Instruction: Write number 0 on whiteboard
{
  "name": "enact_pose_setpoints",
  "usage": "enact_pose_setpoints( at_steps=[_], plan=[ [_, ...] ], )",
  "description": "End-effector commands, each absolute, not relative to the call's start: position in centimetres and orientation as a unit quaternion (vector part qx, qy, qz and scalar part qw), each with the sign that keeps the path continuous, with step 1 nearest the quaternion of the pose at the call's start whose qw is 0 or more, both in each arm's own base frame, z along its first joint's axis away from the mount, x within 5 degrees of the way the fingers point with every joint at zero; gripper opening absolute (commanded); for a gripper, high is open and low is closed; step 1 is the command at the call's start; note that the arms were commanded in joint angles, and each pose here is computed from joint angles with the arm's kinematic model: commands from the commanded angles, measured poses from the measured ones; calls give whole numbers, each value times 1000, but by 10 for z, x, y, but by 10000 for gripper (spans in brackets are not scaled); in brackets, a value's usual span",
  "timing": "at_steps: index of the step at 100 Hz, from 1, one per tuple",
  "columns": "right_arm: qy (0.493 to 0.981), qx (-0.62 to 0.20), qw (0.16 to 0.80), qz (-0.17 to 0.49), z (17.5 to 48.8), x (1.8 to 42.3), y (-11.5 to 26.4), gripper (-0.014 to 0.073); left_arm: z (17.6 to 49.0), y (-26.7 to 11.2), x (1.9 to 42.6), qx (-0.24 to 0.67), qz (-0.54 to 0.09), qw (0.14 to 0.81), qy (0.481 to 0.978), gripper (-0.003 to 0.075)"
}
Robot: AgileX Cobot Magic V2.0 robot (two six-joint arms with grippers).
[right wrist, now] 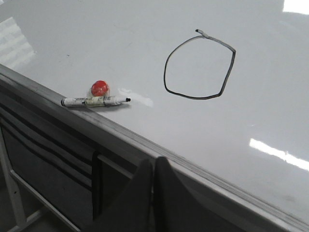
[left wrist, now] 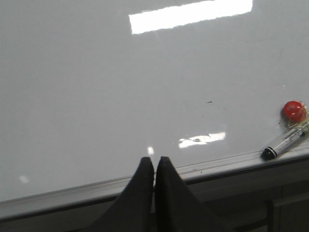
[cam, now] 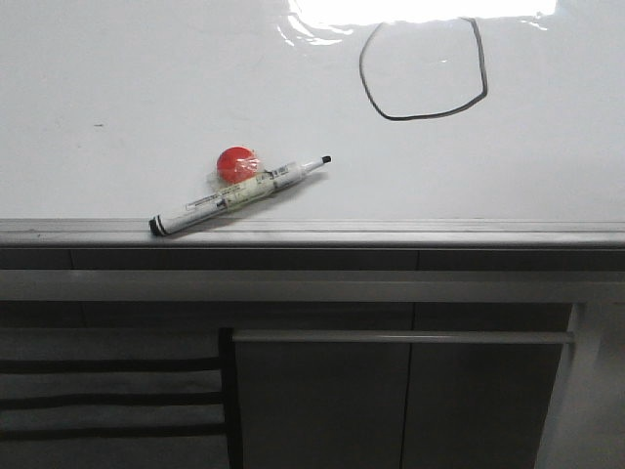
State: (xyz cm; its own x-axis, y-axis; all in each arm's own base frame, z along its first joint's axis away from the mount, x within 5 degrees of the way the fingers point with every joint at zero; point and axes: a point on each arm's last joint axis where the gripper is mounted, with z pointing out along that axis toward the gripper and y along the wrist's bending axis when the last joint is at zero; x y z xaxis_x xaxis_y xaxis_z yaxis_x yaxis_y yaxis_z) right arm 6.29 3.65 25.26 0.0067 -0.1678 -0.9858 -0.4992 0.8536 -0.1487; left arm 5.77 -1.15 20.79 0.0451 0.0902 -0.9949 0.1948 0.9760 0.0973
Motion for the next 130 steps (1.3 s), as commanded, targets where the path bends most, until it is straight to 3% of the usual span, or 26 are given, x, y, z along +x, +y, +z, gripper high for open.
enact_pose_setpoints(
  at_steps=[1, 23, 54, 130],
  plan=[
    [662, -222, 706, 120, 269, 64, 34, -47, 198, -10, 60, 72, -51, 708, 700, -20],
    [662, -222, 706, 120, 269, 64, 34, -47, 197, -4, 56, 43, -13, 712, 701, -20],
    [662, -222, 706, 120, 269, 64, 34, -47, 179, -2, 54, 21, -7, 639, 769, -20],
    [662, -222, 706, 120, 268, 64, 34, -47, 178, -2, 54, 21, -7, 637, 770, -20]
  ],
)
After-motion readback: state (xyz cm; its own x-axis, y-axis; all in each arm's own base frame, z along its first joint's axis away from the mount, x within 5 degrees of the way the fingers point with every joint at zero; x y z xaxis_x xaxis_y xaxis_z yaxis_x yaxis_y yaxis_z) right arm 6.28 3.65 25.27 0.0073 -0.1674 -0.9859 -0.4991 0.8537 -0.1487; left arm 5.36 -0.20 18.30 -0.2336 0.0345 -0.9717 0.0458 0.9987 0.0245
